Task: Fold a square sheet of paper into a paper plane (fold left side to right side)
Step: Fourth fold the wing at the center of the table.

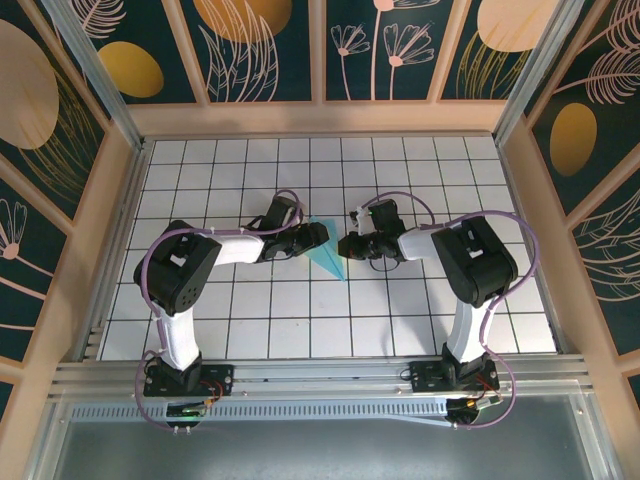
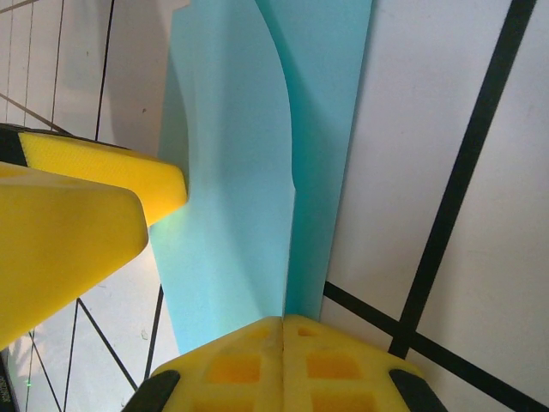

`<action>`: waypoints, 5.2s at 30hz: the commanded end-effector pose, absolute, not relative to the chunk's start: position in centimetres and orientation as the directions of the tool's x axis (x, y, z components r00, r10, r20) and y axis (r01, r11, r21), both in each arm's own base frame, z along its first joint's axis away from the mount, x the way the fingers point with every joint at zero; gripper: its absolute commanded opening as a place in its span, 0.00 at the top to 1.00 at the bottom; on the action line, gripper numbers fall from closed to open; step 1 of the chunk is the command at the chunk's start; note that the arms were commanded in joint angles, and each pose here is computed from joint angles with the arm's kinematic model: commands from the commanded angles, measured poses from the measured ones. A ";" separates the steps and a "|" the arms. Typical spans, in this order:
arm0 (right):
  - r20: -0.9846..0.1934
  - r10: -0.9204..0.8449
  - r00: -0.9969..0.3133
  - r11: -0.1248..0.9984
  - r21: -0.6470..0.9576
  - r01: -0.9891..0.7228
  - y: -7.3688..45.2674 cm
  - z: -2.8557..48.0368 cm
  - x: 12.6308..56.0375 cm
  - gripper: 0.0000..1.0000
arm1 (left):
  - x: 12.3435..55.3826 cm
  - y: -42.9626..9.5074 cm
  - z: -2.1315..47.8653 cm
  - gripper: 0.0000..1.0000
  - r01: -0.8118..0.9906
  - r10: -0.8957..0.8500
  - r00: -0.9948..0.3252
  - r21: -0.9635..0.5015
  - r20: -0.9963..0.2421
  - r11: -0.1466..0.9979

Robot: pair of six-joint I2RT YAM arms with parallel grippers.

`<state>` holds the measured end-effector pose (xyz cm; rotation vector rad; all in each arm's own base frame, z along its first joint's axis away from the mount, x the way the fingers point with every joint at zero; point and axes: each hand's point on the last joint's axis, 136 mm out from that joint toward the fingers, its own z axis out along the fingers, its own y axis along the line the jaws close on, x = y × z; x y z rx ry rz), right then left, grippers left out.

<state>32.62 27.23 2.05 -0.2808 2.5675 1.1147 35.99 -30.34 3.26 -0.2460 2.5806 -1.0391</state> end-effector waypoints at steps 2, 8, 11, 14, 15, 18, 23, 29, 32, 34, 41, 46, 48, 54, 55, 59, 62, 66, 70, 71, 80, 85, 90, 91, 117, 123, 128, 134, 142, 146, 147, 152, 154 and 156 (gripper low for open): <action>-0.322 -0.074 -0.944 0.731 0.626 -0.271 26.6 -0.7 31.8 1.00 | 35.1 -29.2 1.6 0.44 -0.066 -0.273 -0.934 -0.641 -0.230 0.764; -0.296 -0.079 -0.952 0.755 0.605 -0.251 26.2 -1.5 31.5 1.00 | 36.6 -29.8 5.0 0.41 -0.011 -0.272 -0.915 -0.654 -0.299 0.756; -0.290 -0.075 -0.954 0.765 0.596 -0.241 26.0 -1.8 31.5 1.00 | 37.1 -29.9 6.3 0.37 0.010 -0.266 -0.908 -0.651 -0.324 0.759; -0.280 -0.075 -0.957 0.773 0.590 -0.234 25.8 -2.1 31.5 1.00 | 37.5 -29.8 7.4 0.35 0.027 -0.261 -0.900 -0.643 -0.349 0.766; -0.280 -0.078 -0.957 0.773 0.590 -0.235 25.8 -2.2 31.4 1.00 | 37.6 -29.8 7.7 0.34 0.031 -0.261 -0.897 -0.639 -0.358 0.768; -0.277 -0.079 -0.957 0.777 0.585 -0.234 25.8 -2.3 31.5 1.00 | 37.9 -29.4 8.9 0.34 0.041 -0.269 -0.881 -0.629 -0.389 0.776; -0.271 -0.080 -0.959 0.782 0.580 -0.229 25.6 -2.5 31.3 1.00 | 38.2 -28.7 11.0 0.36 0.067 -0.286 -0.848 -0.626 -0.445 0.777; -0.272 -0.079 -0.959 0.784 0.577 -0.228 25.7 -2.5 31.4 1.00 | 37.8 -29.3 11.7 0.57 0.115 -0.271 -0.850 -0.661 -0.452 0.742; -0.267 -0.084 -0.960 0.786 0.574 -0.229 25.8 -2.6 31.4 1.00 | 37.8 -30.0 11.1 0.74 0.128 -0.256 -0.865 -0.684 -0.431 0.718; -0.265 -0.089 -0.960 0.790 0.568 -0.230 25.9 -2.7 31.4 1.00 | 37.8 -30.7 10.6 0.84 0.133 -0.244 -0.880 -0.704 -0.408 0.698; -0.262 -0.095 -0.961 0.800 0.555 -0.230 25.6 -2.8 31.3 1.00 | 38.4 -32.3 8.7 0.97 0.143 -0.200 -0.907 -0.718 -0.370 0.681; -0.259 -0.095 -0.961 0.803 0.551 -0.228 25.6 -2.9 31.2 1.00 | 38.3 -32.8 6.7 0.99 0.131 -0.177 -0.924 -0.717 -0.338 0.685; -0.261 -0.097 -0.960 0.803 0.550 -0.230 25.7 -2.8 31.2 1.00 | 38.2 -32.9 6.0 0.99 0.127 -0.168 -0.931 -0.719 -0.324 0.683; -0.260 -0.106 -0.960 0.809 0.539 -0.235 25.7 -3.0 31.1 1.00 | 37.7 -33.0 4.5 1.00 0.118 -0.148 -0.943 -0.716 -0.298 0.688; -0.258 -0.107 -0.960 0.809 0.539 -0.235 25.7 -3.1 31.0 1.00 | 37.6 -32.9 4.2 1.00 0.115 -0.144 -0.945 -0.712 -0.293 0.692; -0.257 -0.111 -0.960 0.810 0.536 -0.237 25.7 -3.2 31.0 1.00 | 37.2 -32.5 3.2 0.99 0.105 -0.137 -0.949 -0.696 -0.283 0.710; -0.251 -0.115 -0.961 0.814 0.531 -0.236 25.6 -3.5 30.9 1.00 | 36.9 -32.2 2.4 0.99 0.096 -0.129 -0.953 -0.681 -0.273 0.726; -0.251 -0.120 -0.960 0.818 0.523 -0.239 25.5 -3.5 30.8 1.00 | 36.5 -31.6 1.6 0.99 0.082 -0.134 -0.954 -0.662 -0.269 0.745; -0.247 -0.122 -0.961 0.820 0.520 -0.238 25.4 -3.6 30.8 1.00 | 36.4 -31.0 1.1 0.99 0.068 -0.144 -0.952 -0.647 -0.270 0.760; -0.246 -0.123 -0.961 0.820 0.520 -0.238 25.4 -3.6 30.7 1.00 | 36.3 -30.9 1.0 0.99 0.067 -0.143 -0.952 -0.644 -0.269 0.762; -0.246 -0.125 -0.961 0.821 0.519 -0.240 25.4 -3.5 30.7 1.00 | 36.0 -30.2 -0.1 1.00 0.046 -0.155 -0.951 -0.621 -0.266 0.782; -0.262 -0.126 -0.957 0.811 0.528 -0.252 25.7 -2.8 30.9 1.00 | 35.5 -29.6 -0.8 1.00 0.031 -0.162 -0.952 -0.610 -0.259 0.792; -0.298 -0.118 -0.947 0.793 0.546 -0.270 26.4 -1.0 31.9 0.95 | 35.4 -29.3 -1.2 1.00 0.021 -0.166 -0.953 -0.599 -0.255 0.800; -0.306 -0.117 -0.945 0.790 0.548 -0.275 26.5 -0.7 32.1 0.94 | 35.4 -29.2 -1.3 1.00 0.019 -0.167 -0.953 -0.597 -0.255 0.802; -0.319 -0.128 -0.939 0.564 0.755 -0.334 28.1 7.3 28.5 1.00 | 35.4 -29.2 -1.5 1.00 0.008 -0.174 -0.952 -0.592 -0.251 0.806; -0.288 -0.165 -0.943 0.563 0.758 -0.330 29.1 5.8 27.5 1.00 | 35.4 -29.1 -1.5 1.00 0.009 -0.172 -0.953 -0.589 -0.250 0.808; -0.265 -0.188 -0.946 0.578 0.749 -0.325 29.5 4.6 26.7 1.00 | 35.4 -29.1 -1.5 1.00 0.008 -0.173 -0.952 -0.589 -0.251 0.808; -0.250 -0.185 -0.951 0.609 0.730 -0.310 28.9 3.5 26.5 1.00 | 35.4 -29.1 -1.4 1.00 0.010 -0.173 -0.952 -0.589 -0.253 0.808; -0.226 -0.197 -0.954 0.635 0.712 -0.300 28.3 2.7 25.9 1.00 | 35.4 -29.0 -1.6 1.00 0.006 -0.173 -0.953 -0.586 -0.250 0.810; -0.222 -0.197 -0.955 0.648 0.702 -0.297 28.0 2.3 25.7 1.00 | 35.4 -29.0 -1.6 1.00 0.006 -0.173 -0.953 -0.585 -0.250 0.811; -0.217 -0.198 -0.956 0.648 0.703 -0.294 27.9 2.3 25.5 1.00 | 35.4 -29.0 -1.6 1.00 0.007 -0.173 -0.952 -0.585 -0.251 0.811; -0.205 -0.200 -0.958 0.659 0.696 -0.287 27.6 1.8 25.2 1.00 | 35.4 -29.0 -1.6 1.00 0.006 -0.173 -0.953 -0.584 -0.250 0.812; -0.206 -0.200 -0.958 0.662 0.693 -0.287 27.5 1.8 25.1 1.00 | 35.4 -29.0 -1.7 1.00 0.005 -0.172 -0.954 -0.584 -0.247 0.812; -0.205 -0.200 -0.958 0.662 0.692 -0.287 27.5 1.8 25.0 1.00 | 35.3 -29.0 -1.8 1.00 0.004 -0.172 -0.954 -0.583 -0.246 0.812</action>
